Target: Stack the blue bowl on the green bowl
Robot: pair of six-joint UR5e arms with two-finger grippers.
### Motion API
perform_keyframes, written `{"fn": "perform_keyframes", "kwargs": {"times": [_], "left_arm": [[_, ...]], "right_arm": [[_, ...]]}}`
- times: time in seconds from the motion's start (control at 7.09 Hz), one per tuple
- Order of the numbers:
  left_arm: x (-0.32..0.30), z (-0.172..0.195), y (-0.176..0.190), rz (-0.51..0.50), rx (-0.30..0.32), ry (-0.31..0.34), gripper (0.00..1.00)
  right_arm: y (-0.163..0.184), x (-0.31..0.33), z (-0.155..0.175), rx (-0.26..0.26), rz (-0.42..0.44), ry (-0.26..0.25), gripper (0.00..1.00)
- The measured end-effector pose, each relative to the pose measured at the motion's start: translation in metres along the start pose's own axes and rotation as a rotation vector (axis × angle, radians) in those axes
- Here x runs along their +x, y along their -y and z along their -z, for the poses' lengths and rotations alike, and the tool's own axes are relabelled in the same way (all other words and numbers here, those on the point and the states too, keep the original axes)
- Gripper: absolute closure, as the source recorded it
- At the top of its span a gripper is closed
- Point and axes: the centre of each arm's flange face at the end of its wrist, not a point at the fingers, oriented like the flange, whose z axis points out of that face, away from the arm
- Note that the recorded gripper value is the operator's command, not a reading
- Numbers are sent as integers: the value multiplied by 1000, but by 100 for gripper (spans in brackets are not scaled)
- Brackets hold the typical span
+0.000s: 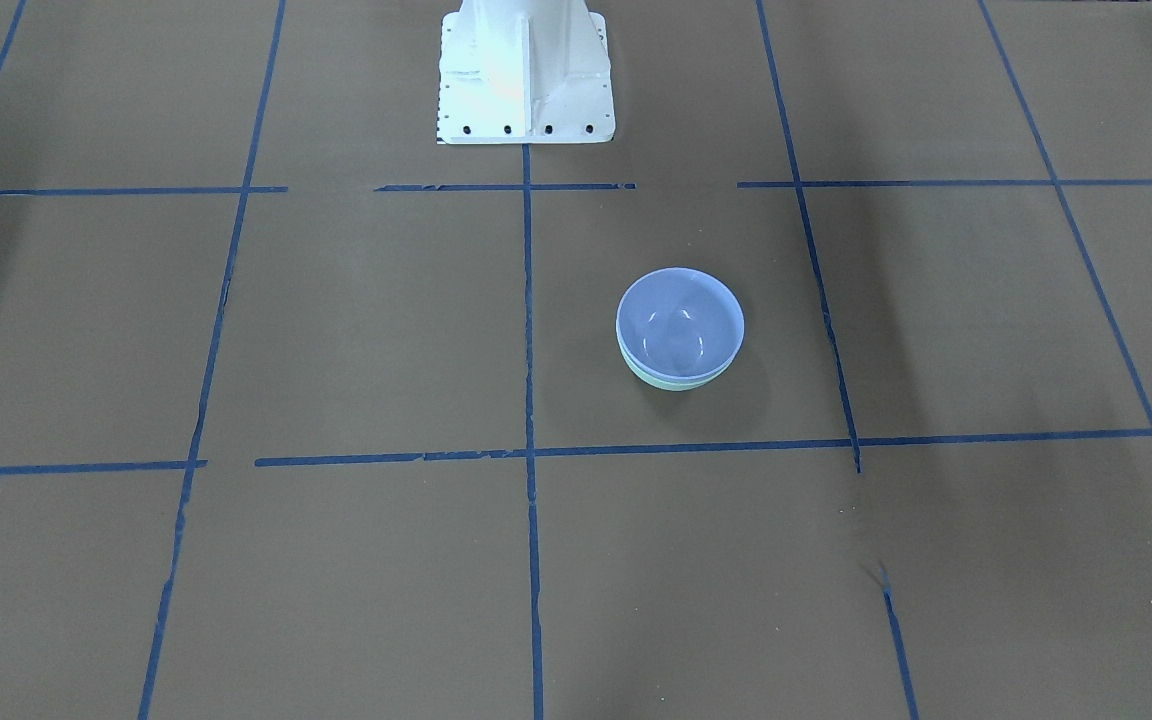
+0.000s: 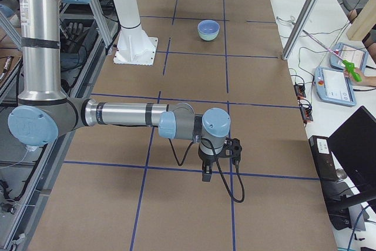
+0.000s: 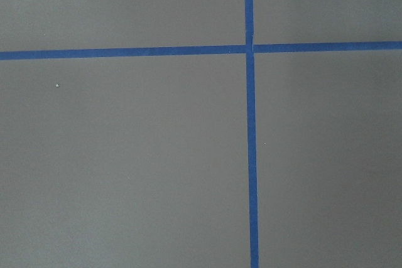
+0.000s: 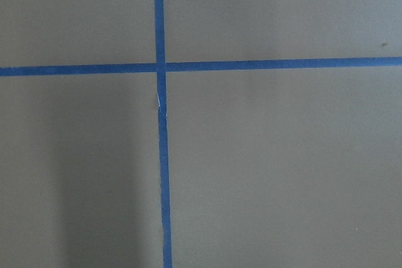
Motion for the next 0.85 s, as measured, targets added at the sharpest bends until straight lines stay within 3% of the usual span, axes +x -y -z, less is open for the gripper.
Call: {"fn": "perform_keyframes", "kwargs": {"times": [0.85], "left_arm": [[-1, -1, 2, -1, 3, -1, 0]], "right_arm": [[0, 0, 0, 0, 0, 0, 0]]}}
